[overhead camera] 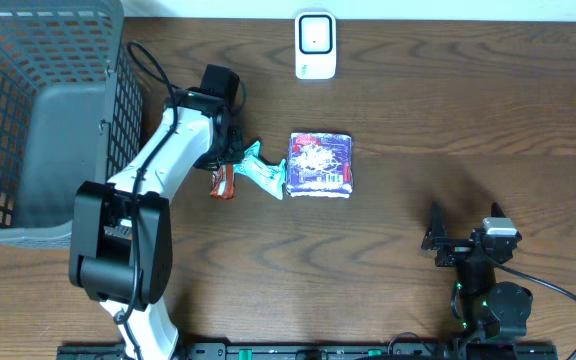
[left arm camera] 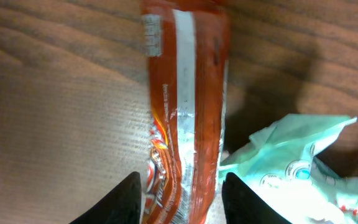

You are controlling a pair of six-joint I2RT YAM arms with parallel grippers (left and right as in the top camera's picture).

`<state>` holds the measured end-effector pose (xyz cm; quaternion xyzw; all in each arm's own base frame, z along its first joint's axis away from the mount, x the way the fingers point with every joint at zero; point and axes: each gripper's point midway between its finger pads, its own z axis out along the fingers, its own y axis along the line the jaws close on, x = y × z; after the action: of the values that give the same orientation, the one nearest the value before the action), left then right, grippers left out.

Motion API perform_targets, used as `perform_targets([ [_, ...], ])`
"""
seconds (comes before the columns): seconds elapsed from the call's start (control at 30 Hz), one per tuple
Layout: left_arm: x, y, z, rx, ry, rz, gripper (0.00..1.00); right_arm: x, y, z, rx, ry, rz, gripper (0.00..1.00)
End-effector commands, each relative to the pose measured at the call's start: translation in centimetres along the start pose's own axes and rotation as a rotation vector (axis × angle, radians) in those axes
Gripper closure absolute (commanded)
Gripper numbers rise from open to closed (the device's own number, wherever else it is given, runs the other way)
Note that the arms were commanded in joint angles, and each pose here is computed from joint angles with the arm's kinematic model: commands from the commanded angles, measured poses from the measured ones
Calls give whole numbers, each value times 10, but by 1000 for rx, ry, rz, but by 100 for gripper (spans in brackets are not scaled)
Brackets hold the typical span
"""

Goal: Scan the item barcode
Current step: 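Carry the red snack bar out and set it left of the wipes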

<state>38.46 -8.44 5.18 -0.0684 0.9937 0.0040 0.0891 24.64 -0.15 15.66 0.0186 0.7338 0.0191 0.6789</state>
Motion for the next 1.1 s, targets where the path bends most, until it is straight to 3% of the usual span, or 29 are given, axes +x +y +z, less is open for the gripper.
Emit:
perform_targets([
  [0.0, -18, -1, -42, 27, -113, -12, 28, 1, 3, 0, -14, 2, -9, 1],
  [0.03, -23, -2, -54, 39, -145, -14, 16, 1, 3, 0, -14, 2, -9, 1],
  [0.13, -39, -4, -103, 91, -282, -24, 16, 1, 3, 0, -14, 2, -9, 1],
  [0.3, -71, 17, -207, 144, -635, -99, 16, 1, 3, 0, -14, 2, -9, 1],
  [0.5, -81, 94, -341, 122, -1077, -298, 16, 1, 3, 0, -14, 2, -9, 1],
  [0.6, -71, 147, -381, 25, -1213, -390, 16, 1, 3, 0, -14, 2, -9, 1],
  [0.7, -59, 208, -386, -125, -1227, -490, 16, 1, 3, 0, -14, 2, -9, 1],
  [0.83, -40, 274, -347, -277, -1068, -623, 16, 1, 3, 0, -14, 2, -9, 1],
  [0.93, -37, 297, -310, -254, -950, -703, 16, 1, 3, 0, -14, 2, -9, 1],
  [1.07, -52, 292, -271, -111, -847, -682, 4, 1, 3, 0, -14, 2, -9, 1],
])
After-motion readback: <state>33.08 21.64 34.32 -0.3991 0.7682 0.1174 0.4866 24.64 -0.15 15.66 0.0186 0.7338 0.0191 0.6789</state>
